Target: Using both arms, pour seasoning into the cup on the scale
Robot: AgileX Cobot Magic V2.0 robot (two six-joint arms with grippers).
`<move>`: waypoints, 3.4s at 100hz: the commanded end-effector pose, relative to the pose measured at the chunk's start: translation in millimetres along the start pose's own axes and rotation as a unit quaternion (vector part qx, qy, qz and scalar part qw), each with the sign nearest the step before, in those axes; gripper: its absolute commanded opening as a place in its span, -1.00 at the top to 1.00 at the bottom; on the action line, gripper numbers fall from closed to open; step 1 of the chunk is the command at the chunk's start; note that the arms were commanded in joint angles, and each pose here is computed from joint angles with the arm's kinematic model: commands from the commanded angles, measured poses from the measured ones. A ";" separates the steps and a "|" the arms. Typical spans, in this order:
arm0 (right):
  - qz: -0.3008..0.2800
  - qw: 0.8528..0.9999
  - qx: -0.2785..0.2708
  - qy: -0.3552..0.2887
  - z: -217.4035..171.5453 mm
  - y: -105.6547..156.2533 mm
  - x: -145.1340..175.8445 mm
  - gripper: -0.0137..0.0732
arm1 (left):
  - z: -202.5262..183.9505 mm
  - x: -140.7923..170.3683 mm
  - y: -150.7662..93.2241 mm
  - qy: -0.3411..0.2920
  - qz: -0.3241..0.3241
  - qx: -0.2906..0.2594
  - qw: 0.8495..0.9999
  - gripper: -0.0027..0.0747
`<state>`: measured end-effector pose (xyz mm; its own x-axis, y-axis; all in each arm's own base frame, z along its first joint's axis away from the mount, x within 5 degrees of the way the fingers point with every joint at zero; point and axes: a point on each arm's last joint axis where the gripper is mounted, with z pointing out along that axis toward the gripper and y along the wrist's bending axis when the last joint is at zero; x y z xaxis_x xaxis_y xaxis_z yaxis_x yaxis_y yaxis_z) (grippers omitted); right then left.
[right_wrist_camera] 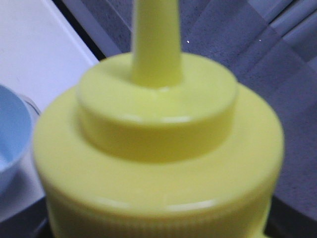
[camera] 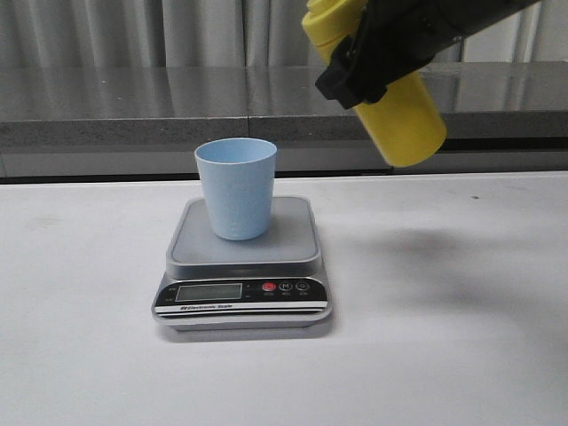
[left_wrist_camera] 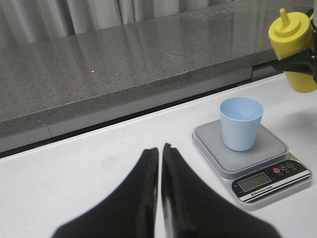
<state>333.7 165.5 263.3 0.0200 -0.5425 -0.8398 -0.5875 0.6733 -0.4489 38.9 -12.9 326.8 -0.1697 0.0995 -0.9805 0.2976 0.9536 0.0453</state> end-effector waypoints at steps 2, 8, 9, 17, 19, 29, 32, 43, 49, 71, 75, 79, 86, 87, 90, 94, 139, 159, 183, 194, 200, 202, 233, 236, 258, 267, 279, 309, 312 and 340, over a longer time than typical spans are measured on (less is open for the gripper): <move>0.091 0.988 0.044 -0.117 -18.9 -7.7 -17.6 0.53 | -2.5 -13.9 0.8 -0.044 -0.006 -0.003 0.999 0.90; 0.130 0.980 0.059 -0.141 -21.7 -5.3 -10.2 0.53 | -2.5 -13.9 0.8 -0.044 -0.006 -0.003 0.999 0.90; 0.139 0.978 0.063 -0.140 -22.2 -4.7 -7.5 0.53 | -2.5 -13.9 0.8 -0.044 -0.006 -0.003 0.999 0.90; 0.183 0.965 0.091 -0.162 -24.7 -3.9 5.7 0.53 | -2.5 -13.9 0.8 -0.044 -0.006 -0.003 0.999 0.90; 0.191 0.963 0.097 -0.165 -25.1 -3.5 9.4 0.53 | -2.5 -13.9 0.8 -0.044 -0.006 -0.003 0.999 0.90; 0.211 0.959 0.111 -0.157 -24.8 -1.1 26.9 0.53 | -2.5 -13.9 0.8 -0.044 -0.006 -0.003 0.999 0.90; 0.214 0.959 0.111 -0.151 -24.1 -0.1 31.2 0.53 | -2.5 -13.9 0.8 -0.044 -0.006 -0.003 0.999 0.90; 0.233 0.955 0.115 -0.145 -20.1 -0.5 44.5 0.53 | -2.5 -13.9 0.8 -0.044 -0.006 -0.003 0.999 0.90; 0.251 0.949 0.120 -0.147 -17.8 -3.2 50.2 0.53 | -2.5 -13.9 0.8 -0.044 -0.006 -0.003 0.999 0.90; 0.313 0.926 0.126 -0.167 -7.7 -6.6 69.5 0.53 | -2.5 -13.9 0.8 -0.044 -0.006 -0.003 0.999 0.90; 0.314 0.925 0.128 -0.171 -6.6 -6.7 71.6 0.53 | -2.5 -13.9 0.8 -0.044 -0.006 -0.003 0.999 0.90; 0.314 0.925 0.128 -0.169 -4.6 -6.1 75.0 0.53 | -2.5 -13.9 0.8 -0.044 -0.006 -0.003 0.999 0.90; 0.315 0.926 0.129 -0.163 -1.3 -4.7 81.2 0.53 | -2.5 -13.9 0.8 -0.044 -0.006 -0.003 0.999 0.90; 0.315 0.926 0.129 -0.162 -0.7 -4.5 82.5 0.53 | -2.5 -13.9 0.8 -0.044 -0.006 -0.003 0.999 0.90; 0.315 0.927 0.128 -0.159 0.6 -3.5 84.5 0.53 | -2.5 -13.9 0.8 -0.044 -0.006 -0.003 0.999 0.90; 0.316 0.927 0.127 -0.156 1.9 -2.5 86.6 0.53 | -2.5 -13.9 0.8 -0.044 -0.006 -0.003 0.999 0.90; 0.317 0.931 0.120 -0.137 8.4 3.6 97.4 -0.55 | -2.5 -13.9 0.8 -0.044 -0.006 -0.003 0.999 0.90; 0.314 0.933 0.116 -0.136 8.1 4.0 96.3 -0.78 | -2.5 -13.9 0.8 -0.044 -0.006 -0.003 0.999 0.90; 0.300 0.940 0.097 -0.129 -3.1 5.2 86.7 -0.78 | -2.5 -13.9 0.8 -0.044 -0.006 -0.003 0.999 0.90; 0.298 0.942 0.092 -0.123 -17.6 10.6 87.9 -0.78 | -2.5 -13.9 0.8 -0.044 -0.006 -0.003 0.999 0.90; 0.298 0.942 0.092 -0.123 -27.1 12.1 86.4 -0.78 | -2.5 -13.9 0.8 -0.044 -0.006 -0.003 0.999 0.90; 0.298 0.942 0.092 -0.121 -29.7 13.5 87.5 -0.78 | -2.5 -13.9 0.8 -0.044 -0.006 -0.003 0.999 0.90; 0.300 0.946 0.089 -0.081 -77.9 21.2 81.7 -0.71 | -2.5 -13.9 0.8 -0.044 -0.006 -0.003 0.999 0.90; 0.300 0.947 0.089 -0.077 -81.7 21.0 80.2 -0.66 | -2.5 -13.9 0.8 -0.044 -0.006 -0.003 0.999 0.90; 0.293 0.950 0.094 -0.063 -111.3 14.2 59.6 0.14 | -2.5 -13.9 0.8 -0.044 -0.006 -0.003 0.999 0.90; 0.289 0.950 0.098 -0.068 -124.1 11.5 51.0 0.46 | -2.5 -13.9 0.8 -0.044 -0.006 -0.003 0.999 0.90; 0.287 0.950 0.103 -0.071 -139.5 9.2 42.3 0.79 | -2.5 -13.9 0.8 -0.044 -0.006 -0.003 0.999 0.90; 0.280 0.951 0.113 -0.069 -177.2 7.9 28.0 0.84 | -2.5 -13.9 0.8 -0.044 -0.006 -0.003 0.999 0.90; 0.279 0.951 0.114 -0.066 -181.6 8.2 27.2 0.84 | -2.5 -13.9 0.8 -0.044 -0.006 -0.003 0.999 0.90; 0.277 0.951 0.119 -0.075 -208.7 22.0 38.7 0.84 | -2.5 -13.9 0.8 -0.044 -0.006 -0.003 0.999 0.90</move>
<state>159.6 56.6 273.6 -0.2087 -0.0291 -0.9776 -0.3331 0.9419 0.0431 38.9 -12.9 326.8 -0.1698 0.0991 -0.9805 0.2976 0.9536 0.0448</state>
